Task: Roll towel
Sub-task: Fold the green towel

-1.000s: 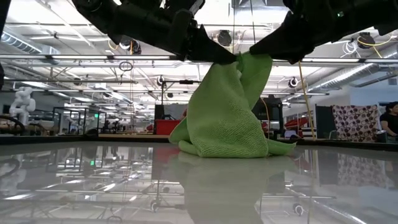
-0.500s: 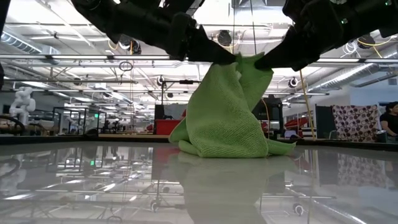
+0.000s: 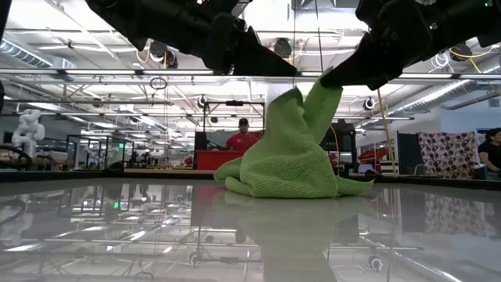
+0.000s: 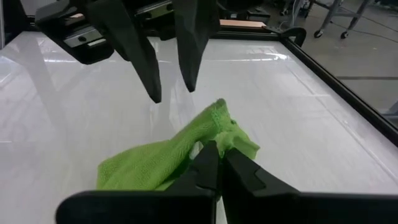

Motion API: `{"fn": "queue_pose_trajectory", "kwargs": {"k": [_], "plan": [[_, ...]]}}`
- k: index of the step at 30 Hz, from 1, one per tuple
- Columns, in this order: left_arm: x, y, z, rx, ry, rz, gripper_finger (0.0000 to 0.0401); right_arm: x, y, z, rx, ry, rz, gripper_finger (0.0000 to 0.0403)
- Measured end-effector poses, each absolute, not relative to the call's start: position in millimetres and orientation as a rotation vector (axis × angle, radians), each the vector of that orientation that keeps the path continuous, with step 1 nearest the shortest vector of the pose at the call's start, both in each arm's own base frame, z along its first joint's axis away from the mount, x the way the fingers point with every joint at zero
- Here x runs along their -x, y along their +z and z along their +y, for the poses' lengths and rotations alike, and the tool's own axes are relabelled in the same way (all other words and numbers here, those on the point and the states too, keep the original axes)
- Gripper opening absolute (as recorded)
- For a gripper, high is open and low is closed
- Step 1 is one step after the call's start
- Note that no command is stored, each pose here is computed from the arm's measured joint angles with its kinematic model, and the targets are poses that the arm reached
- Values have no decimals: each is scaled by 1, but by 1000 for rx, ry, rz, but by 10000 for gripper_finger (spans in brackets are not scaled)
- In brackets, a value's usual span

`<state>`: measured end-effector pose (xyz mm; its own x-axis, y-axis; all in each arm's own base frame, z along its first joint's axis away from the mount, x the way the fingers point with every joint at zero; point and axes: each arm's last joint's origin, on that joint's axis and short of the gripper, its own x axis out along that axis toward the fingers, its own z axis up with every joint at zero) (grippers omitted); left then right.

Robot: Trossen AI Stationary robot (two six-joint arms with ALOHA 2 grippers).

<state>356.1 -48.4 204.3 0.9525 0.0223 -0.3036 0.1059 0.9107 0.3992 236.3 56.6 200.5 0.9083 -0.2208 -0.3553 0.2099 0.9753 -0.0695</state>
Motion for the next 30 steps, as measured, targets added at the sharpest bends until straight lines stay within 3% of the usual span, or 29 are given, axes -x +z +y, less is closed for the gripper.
{"fn": "queue_pose_trajectory", "kwargs": {"k": [13,30], "plan": [[-355,203,-45,-552,52,346,114,-236,200,57,-2,-227,369,0],[-357,197,-10,-416,-35,397,114,-237,200,56,-15,-211,371,0]]}}
